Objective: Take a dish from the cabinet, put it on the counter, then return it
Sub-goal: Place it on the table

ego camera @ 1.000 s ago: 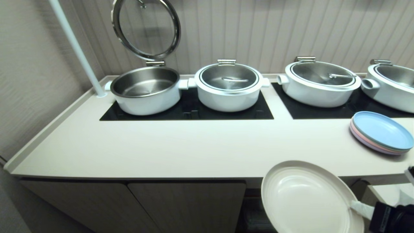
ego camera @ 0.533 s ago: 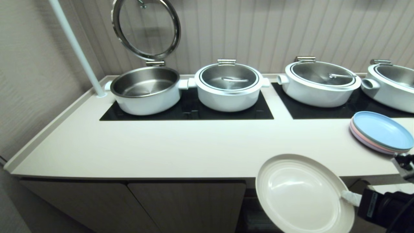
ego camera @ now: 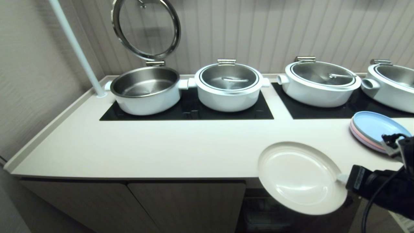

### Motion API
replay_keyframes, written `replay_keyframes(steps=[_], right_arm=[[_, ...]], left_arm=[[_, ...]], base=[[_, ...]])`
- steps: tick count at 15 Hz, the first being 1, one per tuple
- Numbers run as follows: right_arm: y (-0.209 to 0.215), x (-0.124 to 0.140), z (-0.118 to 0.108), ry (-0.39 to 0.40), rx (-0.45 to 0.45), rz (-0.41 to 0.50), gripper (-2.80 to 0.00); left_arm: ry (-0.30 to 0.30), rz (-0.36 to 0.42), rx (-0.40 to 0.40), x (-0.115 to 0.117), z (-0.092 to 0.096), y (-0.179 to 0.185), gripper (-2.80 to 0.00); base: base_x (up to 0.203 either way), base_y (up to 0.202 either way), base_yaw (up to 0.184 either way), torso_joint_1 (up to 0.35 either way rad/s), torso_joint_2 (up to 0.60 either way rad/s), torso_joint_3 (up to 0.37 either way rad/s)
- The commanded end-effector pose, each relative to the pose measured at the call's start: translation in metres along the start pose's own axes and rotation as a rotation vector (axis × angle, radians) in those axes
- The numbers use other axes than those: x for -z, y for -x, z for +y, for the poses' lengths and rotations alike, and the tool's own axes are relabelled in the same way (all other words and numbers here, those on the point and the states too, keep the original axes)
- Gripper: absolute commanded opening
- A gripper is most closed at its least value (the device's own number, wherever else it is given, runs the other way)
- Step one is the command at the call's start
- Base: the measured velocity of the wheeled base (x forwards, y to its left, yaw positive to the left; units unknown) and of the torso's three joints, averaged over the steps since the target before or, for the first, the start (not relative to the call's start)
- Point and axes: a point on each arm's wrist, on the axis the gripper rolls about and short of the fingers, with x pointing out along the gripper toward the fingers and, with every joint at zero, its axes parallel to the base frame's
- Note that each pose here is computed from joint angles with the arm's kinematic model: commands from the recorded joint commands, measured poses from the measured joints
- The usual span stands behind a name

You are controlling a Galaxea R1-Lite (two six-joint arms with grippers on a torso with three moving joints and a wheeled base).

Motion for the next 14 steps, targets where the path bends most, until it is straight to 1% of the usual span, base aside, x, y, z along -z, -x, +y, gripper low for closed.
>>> replay_keyframes(steps=[1,4,6,9,14], right_arm=[[-0.014,-0.012,0.005,-0.038,0.037,0.004,-2.80],[-0.031,-0.030,0.008,-0.096,0.089,0.005,-2.80],[-0.043,-0.040,0.011,-0.114,0.105,-0.003,-2.80],[-0.059,-0.049,0.017,-0.120,0.111,-0.007,-2.80],[-0.092,-0.058,0.028,-0.117,0.120,0.008,-2.80]], left_arm=[[0.000,0.000,0.000,0.000,0.000,0.000,0.00],[0.000,0.000,-0.001,0.000,0.000,0.000,0.00],[0.000,0.000,0.000,0.000,0.000,0.000,0.00],[0.000,0.000,0.000,0.000,0.000,0.000,0.00],[0.000,0.000,0.000,0.000,0.000,0.000,0.00]], base=[[0.000,0.000,0.000,0.000,0.00,0.000],[0.000,0.000,0.000,0.000,0.00,0.000],[0.000,0.000,0.000,0.000,0.00,0.000],[0.000,0.000,0.000,0.000,0.00,0.000],[0.000,0.000,0.000,0.000,0.00,0.000]])
